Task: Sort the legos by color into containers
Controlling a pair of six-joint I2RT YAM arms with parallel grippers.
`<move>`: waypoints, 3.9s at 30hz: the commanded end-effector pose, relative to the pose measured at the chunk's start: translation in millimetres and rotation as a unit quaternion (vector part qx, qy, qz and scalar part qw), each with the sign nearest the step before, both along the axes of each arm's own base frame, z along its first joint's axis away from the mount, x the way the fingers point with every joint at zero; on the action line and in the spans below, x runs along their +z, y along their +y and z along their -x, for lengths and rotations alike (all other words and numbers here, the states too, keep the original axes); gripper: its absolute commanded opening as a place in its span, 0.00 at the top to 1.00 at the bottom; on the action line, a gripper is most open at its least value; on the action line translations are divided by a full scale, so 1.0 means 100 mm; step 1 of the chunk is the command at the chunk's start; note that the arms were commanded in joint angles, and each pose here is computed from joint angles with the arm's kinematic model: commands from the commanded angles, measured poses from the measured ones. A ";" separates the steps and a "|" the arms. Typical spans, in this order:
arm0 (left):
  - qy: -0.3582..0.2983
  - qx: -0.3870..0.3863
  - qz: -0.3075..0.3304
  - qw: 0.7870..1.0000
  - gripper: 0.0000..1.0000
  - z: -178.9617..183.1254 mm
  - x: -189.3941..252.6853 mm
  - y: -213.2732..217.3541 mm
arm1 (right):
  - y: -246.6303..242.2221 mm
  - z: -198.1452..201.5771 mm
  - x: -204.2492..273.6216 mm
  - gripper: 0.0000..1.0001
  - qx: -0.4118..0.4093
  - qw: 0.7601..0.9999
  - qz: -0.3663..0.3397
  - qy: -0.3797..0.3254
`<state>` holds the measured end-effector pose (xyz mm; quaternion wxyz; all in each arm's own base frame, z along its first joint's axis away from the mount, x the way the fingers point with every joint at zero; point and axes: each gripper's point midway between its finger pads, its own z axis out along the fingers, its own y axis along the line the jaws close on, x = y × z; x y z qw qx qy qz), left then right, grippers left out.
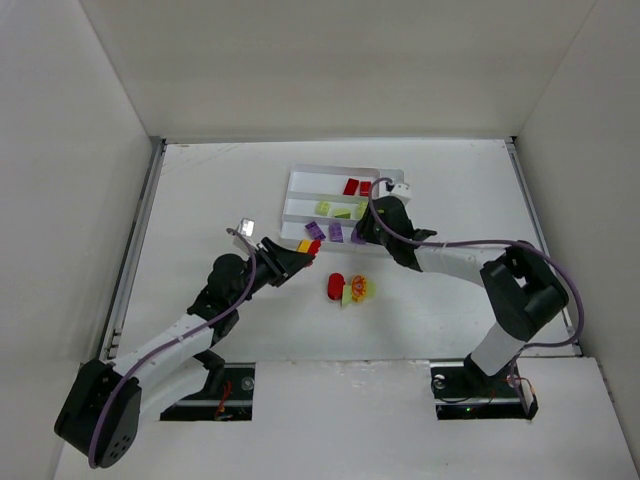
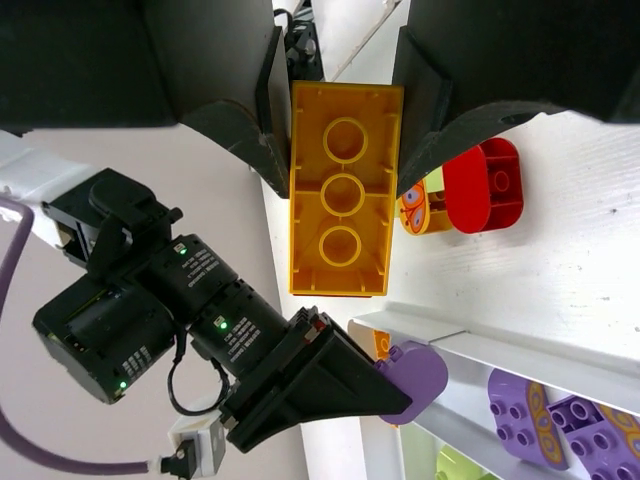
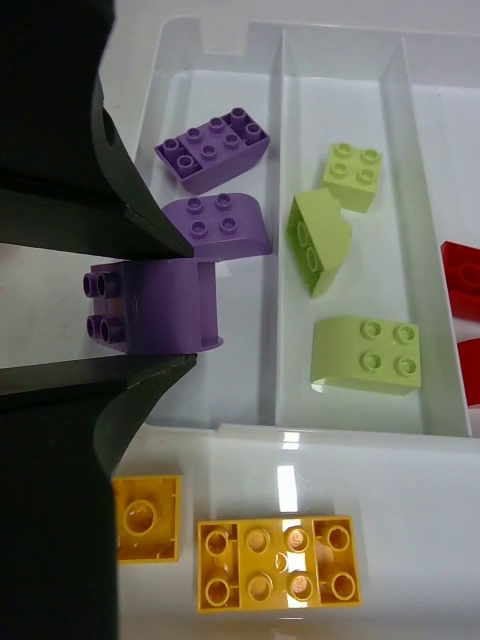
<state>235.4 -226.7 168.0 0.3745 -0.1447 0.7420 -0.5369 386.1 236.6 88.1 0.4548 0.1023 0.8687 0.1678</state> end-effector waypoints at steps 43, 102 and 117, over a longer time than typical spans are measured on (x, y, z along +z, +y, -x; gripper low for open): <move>-0.073 -0.064 0.165 0.981 0.82 0.19 0.91 -0.34 | 1.00 1.48 1.83 0.30 0.287 0.818 -0.474 -0.152; -0.068 -0.077 0.159 0.982 0.81 0.27 0.88 -0.40 | 0.87 1.26 1.76 0.57 0.262 0.811 -0.500 -0.155; -0.062 -0.045 0.149 0.986 0.55 0.18 0.82 -0.20 | 0.72 1.22 1.69 0.63 0.245 0.816 -0.500 -0.158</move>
